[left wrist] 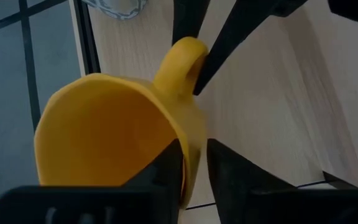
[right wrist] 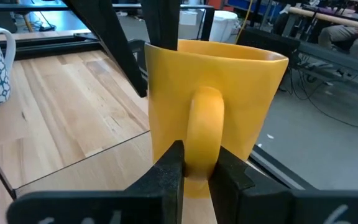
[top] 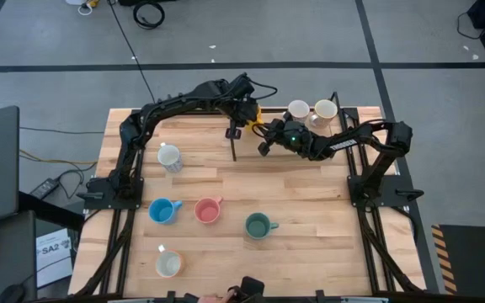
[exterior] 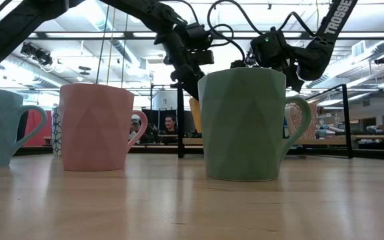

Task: Place coffee mugs
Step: Put the yellow mug on the shelf

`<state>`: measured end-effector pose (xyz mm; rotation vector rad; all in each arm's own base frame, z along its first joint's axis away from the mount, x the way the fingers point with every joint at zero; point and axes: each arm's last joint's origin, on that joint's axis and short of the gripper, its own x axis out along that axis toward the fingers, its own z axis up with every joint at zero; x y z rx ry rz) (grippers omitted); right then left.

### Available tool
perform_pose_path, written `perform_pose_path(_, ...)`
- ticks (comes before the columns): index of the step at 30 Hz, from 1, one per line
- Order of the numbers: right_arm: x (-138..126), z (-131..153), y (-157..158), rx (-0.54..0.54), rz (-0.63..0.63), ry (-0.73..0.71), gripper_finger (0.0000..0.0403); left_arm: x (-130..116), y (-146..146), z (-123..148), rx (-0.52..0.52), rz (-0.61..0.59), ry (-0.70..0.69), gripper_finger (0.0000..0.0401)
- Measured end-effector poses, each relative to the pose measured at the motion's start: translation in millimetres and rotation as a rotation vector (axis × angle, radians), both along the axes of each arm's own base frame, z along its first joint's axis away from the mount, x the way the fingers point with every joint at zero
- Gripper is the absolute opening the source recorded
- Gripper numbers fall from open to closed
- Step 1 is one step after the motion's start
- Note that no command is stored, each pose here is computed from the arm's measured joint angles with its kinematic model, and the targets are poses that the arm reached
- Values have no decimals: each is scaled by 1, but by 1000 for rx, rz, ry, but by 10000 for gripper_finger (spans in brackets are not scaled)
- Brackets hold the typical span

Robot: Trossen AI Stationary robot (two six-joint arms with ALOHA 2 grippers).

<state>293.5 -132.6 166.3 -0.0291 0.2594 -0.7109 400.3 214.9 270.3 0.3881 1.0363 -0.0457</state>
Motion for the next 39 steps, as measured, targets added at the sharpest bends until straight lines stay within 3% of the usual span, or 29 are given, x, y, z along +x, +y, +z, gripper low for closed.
perform_pose_path(8, -1, -5, 0, 19, -1, 46, 57, 2, 0, 1, -10, 24, -25, 116)
perform_pose_path(16, -3, -6, -2, 36, -20, 46, 58, 0, 1, 5, 5, 63, -24, 121)
perform_pose_path(26, -5, -7, -5, 67, -33, 45, 58, -9, -15, 35, 60, 65, -60, 121)
perform_pose_path(32, -5, -8, -5, 73, -18, 49, 59, -31, -31, 67, 17, 123, -75, 121)
perform_pose_path(39, -5, -8, -4, 76, -15, 55, 69, -76, -52, 112, -47, 207, -89, 109)
